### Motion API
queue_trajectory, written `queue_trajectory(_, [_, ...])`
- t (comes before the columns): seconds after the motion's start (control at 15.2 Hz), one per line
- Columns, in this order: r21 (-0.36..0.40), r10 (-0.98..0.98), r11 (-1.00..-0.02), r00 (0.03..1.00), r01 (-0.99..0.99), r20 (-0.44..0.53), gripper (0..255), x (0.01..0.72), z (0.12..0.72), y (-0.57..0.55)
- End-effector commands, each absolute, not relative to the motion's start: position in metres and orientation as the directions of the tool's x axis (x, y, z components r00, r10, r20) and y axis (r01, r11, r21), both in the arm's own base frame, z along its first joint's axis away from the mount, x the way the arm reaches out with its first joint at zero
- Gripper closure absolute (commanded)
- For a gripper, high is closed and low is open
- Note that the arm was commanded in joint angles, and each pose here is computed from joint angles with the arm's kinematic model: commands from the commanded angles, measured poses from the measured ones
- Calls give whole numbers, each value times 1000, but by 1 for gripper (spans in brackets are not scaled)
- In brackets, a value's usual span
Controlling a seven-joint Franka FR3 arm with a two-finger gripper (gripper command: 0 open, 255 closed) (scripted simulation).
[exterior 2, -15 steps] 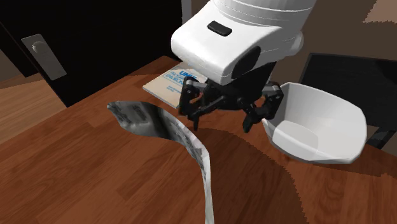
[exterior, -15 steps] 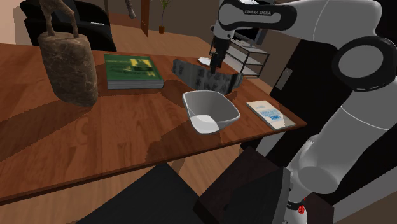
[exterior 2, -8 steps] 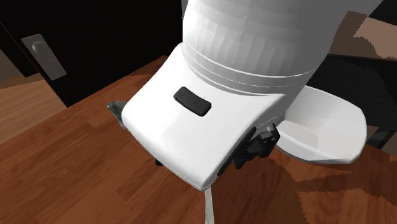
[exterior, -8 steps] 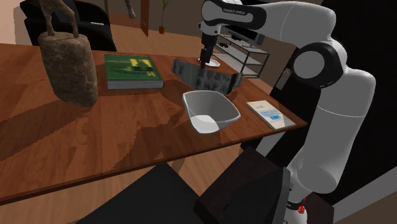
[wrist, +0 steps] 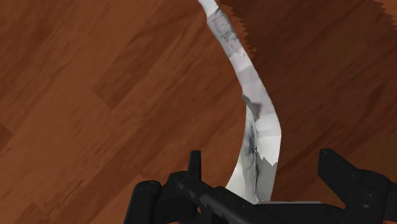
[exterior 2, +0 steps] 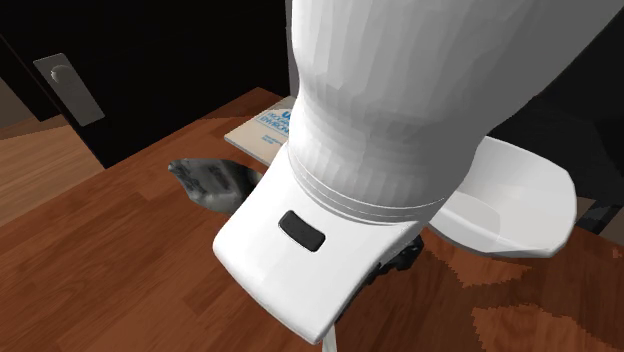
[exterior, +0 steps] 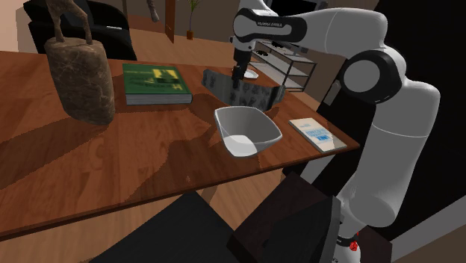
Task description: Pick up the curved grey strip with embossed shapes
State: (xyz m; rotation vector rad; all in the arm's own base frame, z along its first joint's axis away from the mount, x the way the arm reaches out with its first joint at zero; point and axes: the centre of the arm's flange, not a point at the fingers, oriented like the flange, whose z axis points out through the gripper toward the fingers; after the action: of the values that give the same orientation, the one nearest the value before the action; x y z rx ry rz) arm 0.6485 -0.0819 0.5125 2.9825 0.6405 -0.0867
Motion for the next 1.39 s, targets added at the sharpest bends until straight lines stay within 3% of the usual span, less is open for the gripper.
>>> queue_trajectory(0.0, [76,407,-908,911,412,-74,255,649,511,-82])
queue_trajectory(0.59, [76,407,-908,910,412,-74,255,649,511,-82])
queue_trajectory(1.32, [76,407,-908,910,412,-74,255,649,569,-82])
